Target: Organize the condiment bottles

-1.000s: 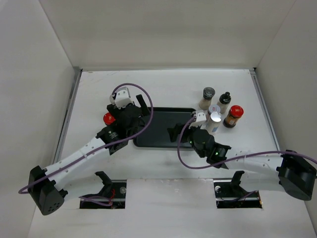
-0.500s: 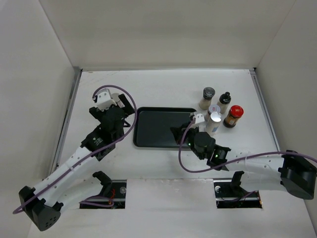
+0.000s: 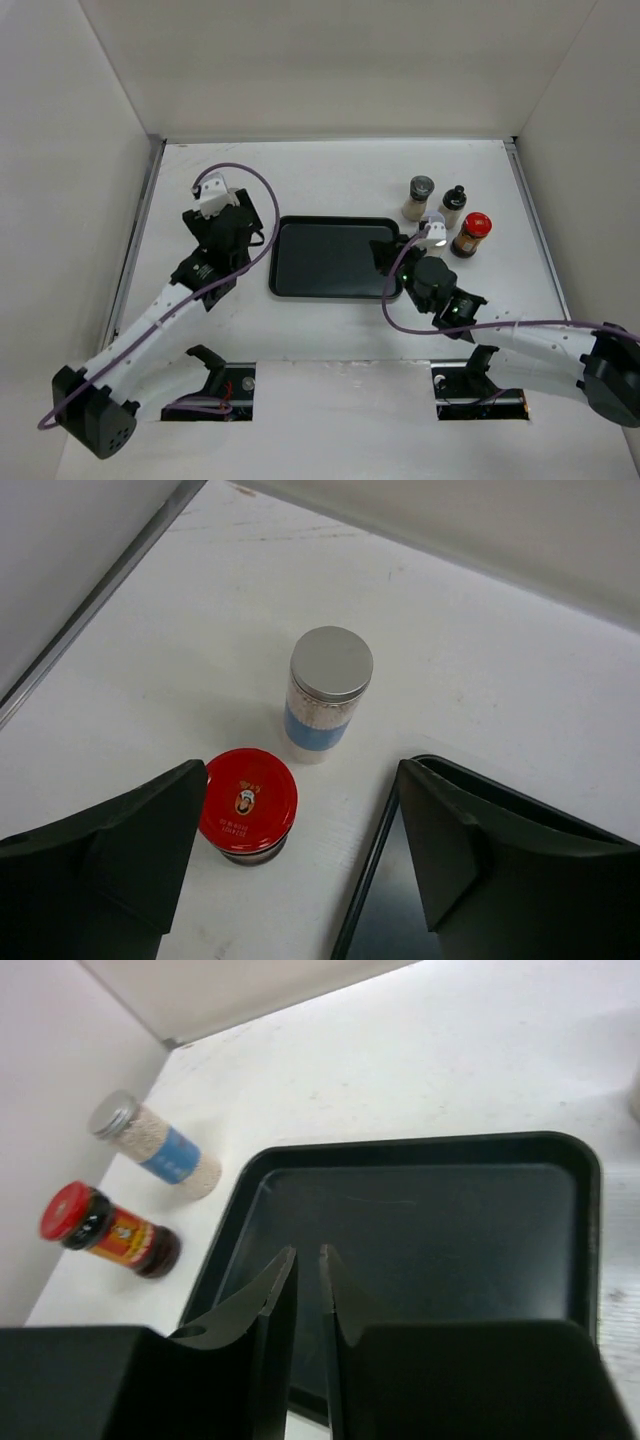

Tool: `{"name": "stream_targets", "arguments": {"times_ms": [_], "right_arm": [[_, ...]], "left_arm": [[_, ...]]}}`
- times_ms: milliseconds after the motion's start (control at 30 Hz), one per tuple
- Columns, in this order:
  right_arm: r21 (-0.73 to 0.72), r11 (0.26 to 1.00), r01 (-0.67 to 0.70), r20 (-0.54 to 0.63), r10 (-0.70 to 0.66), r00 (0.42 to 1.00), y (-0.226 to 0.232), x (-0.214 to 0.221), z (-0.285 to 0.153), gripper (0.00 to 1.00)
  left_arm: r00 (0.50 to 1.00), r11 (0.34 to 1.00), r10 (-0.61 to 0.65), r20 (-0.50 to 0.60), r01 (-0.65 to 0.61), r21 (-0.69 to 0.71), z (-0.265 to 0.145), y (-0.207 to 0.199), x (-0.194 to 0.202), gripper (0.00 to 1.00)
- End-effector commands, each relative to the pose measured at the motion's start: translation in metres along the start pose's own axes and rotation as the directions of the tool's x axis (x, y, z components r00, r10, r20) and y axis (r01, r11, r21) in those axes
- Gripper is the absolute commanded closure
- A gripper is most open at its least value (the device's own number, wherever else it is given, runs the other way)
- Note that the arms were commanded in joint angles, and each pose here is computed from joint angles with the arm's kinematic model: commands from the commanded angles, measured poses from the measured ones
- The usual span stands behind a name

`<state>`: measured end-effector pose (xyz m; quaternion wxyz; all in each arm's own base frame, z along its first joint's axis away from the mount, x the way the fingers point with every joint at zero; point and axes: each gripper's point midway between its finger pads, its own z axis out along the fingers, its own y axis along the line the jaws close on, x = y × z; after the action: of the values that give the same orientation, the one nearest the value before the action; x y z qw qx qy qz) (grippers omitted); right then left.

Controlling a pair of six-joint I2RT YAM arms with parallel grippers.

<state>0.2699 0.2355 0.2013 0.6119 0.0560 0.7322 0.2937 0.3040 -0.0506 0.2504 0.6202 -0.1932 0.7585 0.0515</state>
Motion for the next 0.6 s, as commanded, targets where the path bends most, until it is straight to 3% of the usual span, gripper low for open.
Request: {"name": "stream_targets", "arguments": {"times_ms": [0,167,233,400,567], "right_arm": [[0.024,0.999,-0.045,0.011,0.044,0.999,-0.007,-0.002,0.001,0.73],[-0.013,0.999,-0.041,-0.022,0.04,0.999,0.0,0.004,0.003,0.43],[-0.013,0.999,-0.036,-0.03,0.035,0.999,0.0,0.008,0.006,0.36],[-0.03,0.999,-0.023,-0.068,0.021,0.997,0.005,0.021,0.013,0.3],[-0.026,1.0,-0.016,-0.083,0.014,0.996,0.003,0.028,0.015,0.29]], "left_arm": [[0.999,1.0,0.03,-0.04,-0.029,0.009,0.015,-0.012,0.0,0.22],[0.994,0.995,0.061,-0.09,-0.067,-0.071,0.021,0.016,0.03,0.15],[0.995,0.993,0.04,-0.091,-0.05,-0.105,0.021,0.03,0.038,0.14],[0.994,0.991,0.011,-0.105,-0.025,-0.133,0.025,0.044,0.05,0.13],[0.981,0.991,0.034,-0.191,-0.058,-0.118,0.036,0.042,0.081,0.12]]}}
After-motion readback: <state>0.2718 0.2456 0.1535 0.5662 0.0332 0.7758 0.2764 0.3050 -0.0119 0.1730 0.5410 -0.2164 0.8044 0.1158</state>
